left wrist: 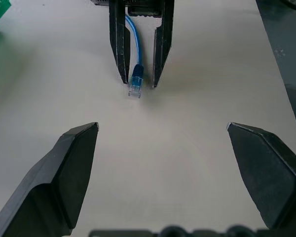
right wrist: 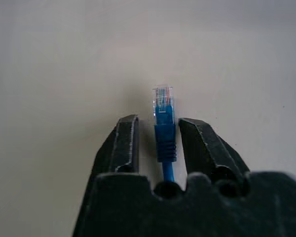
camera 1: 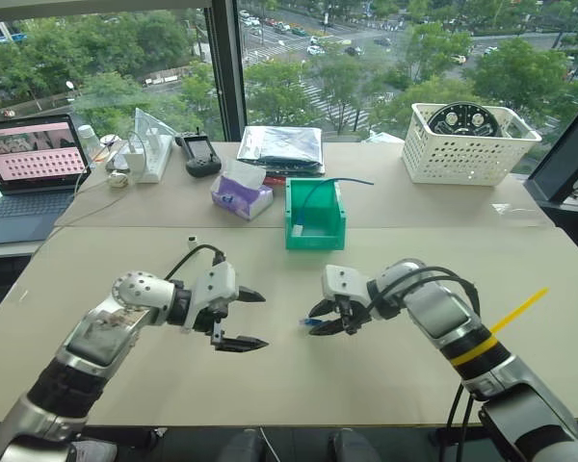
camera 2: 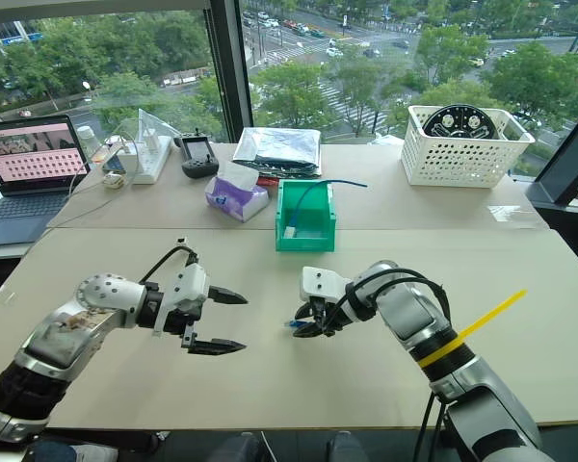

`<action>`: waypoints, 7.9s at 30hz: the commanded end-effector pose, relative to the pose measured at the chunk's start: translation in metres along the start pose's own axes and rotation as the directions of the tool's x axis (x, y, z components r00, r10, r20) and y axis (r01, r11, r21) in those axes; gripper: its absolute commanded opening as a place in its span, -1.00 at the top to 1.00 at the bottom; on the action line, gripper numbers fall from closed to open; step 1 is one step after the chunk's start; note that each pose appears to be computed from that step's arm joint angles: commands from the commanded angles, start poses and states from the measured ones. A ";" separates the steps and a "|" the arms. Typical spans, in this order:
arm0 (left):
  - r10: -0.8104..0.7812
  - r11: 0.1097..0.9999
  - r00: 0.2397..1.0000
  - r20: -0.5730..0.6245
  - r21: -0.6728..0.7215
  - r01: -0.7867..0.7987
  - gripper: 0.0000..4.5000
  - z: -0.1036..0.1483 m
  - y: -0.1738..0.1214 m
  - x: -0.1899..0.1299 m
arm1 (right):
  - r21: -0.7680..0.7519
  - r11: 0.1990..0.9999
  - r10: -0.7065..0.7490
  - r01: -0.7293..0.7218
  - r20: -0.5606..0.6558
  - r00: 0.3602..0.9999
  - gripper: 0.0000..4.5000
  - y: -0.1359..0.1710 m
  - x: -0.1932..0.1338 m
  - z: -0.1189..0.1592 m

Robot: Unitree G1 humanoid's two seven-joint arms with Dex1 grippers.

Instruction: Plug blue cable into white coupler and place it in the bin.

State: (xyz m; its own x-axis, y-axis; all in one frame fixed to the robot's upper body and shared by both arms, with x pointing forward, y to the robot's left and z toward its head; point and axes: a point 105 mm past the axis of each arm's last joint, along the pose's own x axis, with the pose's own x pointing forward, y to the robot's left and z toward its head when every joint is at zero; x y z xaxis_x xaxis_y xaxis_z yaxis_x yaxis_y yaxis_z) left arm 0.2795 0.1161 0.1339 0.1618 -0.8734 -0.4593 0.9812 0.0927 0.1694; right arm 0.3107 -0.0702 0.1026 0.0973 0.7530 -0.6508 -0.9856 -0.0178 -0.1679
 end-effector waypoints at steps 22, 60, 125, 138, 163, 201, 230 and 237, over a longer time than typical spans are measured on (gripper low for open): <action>-0.103 0.992 0.994 -0.023 0.064 0.104 -1.00 -0.015 0.012 0.086 | 0.369 0.842 -0.466 0.393 0.132 0.875 -0.82 0.037 -0.122 0.023; -0.025 0.965 0.945 0.326 -0.238 0.108 0.85 0.059 -0.010 0.100 | 0.976 0.210 -0.762 -0.063 0.204 0.615 -0.87 0.064 -0.074 -0.015; 0.965 0.169 0.243 -0.104 -0.463 -0.870 -1.00 -0.080 0.077 -0.076 | 0.935 0.339 -0.783 -0.102 0.340 0.520 1.00 -0.037 -0.147 0.054; 0.953 0.179 0.264 -0.149 -0.428 -0.886 -1.00 -0.101 0.129 -0.040 | 0.944 0.325 -0.817 -0.057 0.310 0.486 1.00 -0.031 -0.158 0.053; 0.655 0.742 0.742 0.142 -0.308 -0.596 0.72 -0.023 0.123 0.042 | 0.955 0.296 -0.832 0.019 0.248 0.496 1.00 -0.022 -0.150 0.043; 0.043 0.983 0.990 -0.135 -0.170 -0.065 0.72 0.033 0.012 0.142 | 0.945 0.194 -0.811 0.263 0.003 0.586 1.00 0.019 -0.067 -0.010; 0.027 0.981 0.990 -0.136 -0.187 -0.052 0.72 0.032 0.007 0.146 | 0.949 0.215 -0.740 0.230 0.004 0.672 1.00 0.044 -0.049 -0.009; 0.058 0.978 0.990 -0.126 -0.194 -0.082 0.72 0.038 0.012 0.147 | 0.867 0.344 -0.678 0.360 -0.035 0.734 1.00 0.045 -0.037 -0.009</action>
State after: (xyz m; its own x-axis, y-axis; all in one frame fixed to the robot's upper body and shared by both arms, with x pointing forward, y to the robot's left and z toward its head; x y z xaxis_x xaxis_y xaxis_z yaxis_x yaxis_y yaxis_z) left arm 0.3110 -0.0248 0.0986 0.2232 -0.7940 -0.5654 0.9684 0.2470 0.0354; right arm 0.2754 -0.1208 0.1241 0.8094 0.4807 -0.3373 -0.3574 0.8590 0.3665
